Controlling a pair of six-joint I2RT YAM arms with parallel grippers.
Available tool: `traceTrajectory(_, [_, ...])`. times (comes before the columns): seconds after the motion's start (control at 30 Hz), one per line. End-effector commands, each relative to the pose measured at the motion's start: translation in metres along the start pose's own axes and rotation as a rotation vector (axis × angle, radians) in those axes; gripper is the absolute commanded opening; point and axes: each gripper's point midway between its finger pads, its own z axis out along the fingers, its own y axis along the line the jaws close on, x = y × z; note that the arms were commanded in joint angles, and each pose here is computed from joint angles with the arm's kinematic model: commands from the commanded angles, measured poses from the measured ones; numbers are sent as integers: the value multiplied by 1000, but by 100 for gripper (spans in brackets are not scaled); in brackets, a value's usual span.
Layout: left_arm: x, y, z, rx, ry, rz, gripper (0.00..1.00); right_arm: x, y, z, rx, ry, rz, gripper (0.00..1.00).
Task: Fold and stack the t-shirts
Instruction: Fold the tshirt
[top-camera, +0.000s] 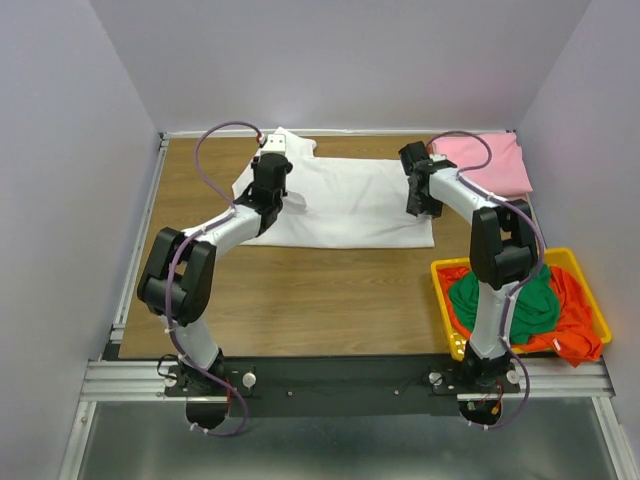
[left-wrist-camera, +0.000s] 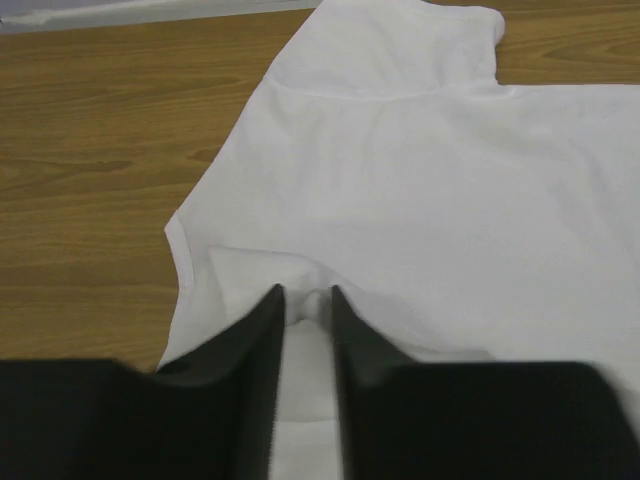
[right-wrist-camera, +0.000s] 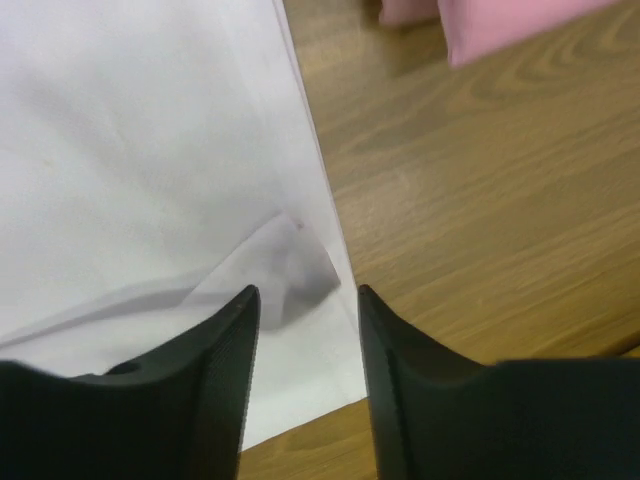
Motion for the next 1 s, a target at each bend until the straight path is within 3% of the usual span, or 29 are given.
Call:
traceTrajectory(0.0, [-34, 1, 19, -5, -38, -38, 56, -32, -2, -6, 6, -63, 19, 77])
traceTrajectory(0.03, [-38, 3, 20, -20, -38, -44, 70, -38, -2, -11, 1, -78, 26, 82])
traceTrajectory(0.13, [-51, 8, 13, -43, -50, -99, 78, -54, -6, -29, -21, -123, 58, 90])
traceTrajectory(0.17, [-58, 7, 6, -24, -63, -122, 78, -56, -5, -34, -32, -132, 66, 90])
traceTrajectory(0.37, [-6, -12, -9, 105, 23, -181, 78, -27, 0, -46, -150, -107, 69, 91])
traceTrajectory(0.5, [32, -35, -21, 250, 68, -219, 78, 11, 29, -47, -356, -59, 38, 91])
traceTrajectory(0.63, [52, -44, -28, 321, 70, -248, 78, 21, 50, -56, -488, -73, 33, 91])
traceTrajectory(0.97, [100, -38, -27, 282, 152, -287, 78, 60, 72, -33, -546, -8, -21, 91])
